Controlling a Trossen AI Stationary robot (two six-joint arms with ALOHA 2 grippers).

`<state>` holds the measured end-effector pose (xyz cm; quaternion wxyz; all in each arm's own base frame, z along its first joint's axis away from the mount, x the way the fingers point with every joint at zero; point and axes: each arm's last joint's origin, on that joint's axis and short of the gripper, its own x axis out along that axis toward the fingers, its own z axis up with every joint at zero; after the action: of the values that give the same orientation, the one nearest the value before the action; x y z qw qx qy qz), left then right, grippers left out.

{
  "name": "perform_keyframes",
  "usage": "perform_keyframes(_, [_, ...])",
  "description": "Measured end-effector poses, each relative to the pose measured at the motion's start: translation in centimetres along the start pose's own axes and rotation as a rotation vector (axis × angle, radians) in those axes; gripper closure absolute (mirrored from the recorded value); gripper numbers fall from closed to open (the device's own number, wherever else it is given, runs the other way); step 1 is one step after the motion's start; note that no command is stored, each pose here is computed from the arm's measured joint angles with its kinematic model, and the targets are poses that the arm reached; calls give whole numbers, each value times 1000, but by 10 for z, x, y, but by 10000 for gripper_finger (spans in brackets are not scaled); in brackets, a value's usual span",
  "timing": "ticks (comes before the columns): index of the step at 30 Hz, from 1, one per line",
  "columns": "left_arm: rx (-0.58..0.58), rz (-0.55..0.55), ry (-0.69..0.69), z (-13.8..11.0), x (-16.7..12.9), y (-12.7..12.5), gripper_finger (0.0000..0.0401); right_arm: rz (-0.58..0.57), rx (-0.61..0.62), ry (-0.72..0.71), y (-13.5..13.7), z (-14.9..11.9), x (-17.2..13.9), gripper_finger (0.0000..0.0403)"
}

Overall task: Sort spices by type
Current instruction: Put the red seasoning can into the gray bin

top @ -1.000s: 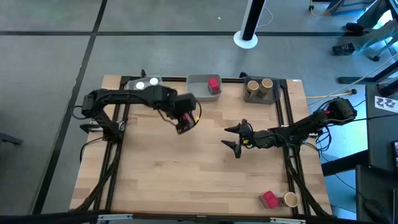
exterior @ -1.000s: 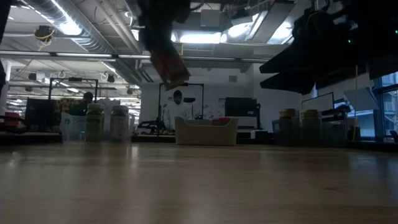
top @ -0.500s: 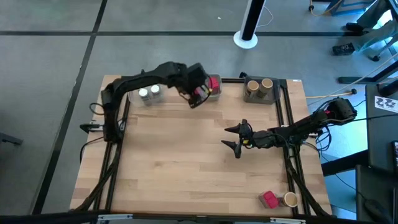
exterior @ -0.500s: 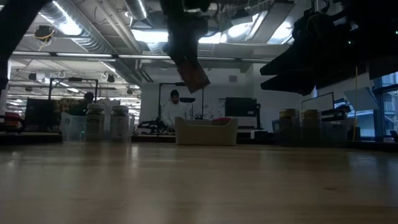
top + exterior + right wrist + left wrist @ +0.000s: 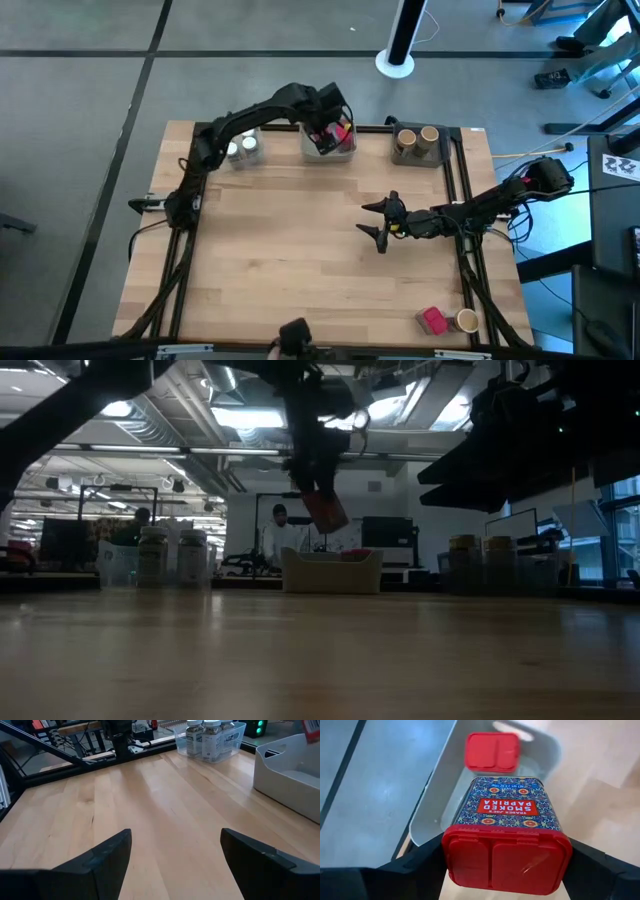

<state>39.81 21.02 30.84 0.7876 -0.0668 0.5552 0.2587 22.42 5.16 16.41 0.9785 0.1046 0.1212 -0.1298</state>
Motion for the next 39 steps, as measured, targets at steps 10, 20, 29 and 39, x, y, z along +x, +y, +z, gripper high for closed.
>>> perform_keyframes(10, [-23,20,28,1,41,21,100,-7,-11,18,-1,-2,0,100])
perform_keyframes(20, [33,-6,102,0,89,13,100,-9,-13,22,-1,-2,0,100])
perform_keyframes(29, [38,-17,97,1,101,9,100,-9,-13,22,-1,-2,0,100])
perform_keyframes(39, [26,-31,98,2,112,3,96,-7,-13,23,-1,-2,0,100])
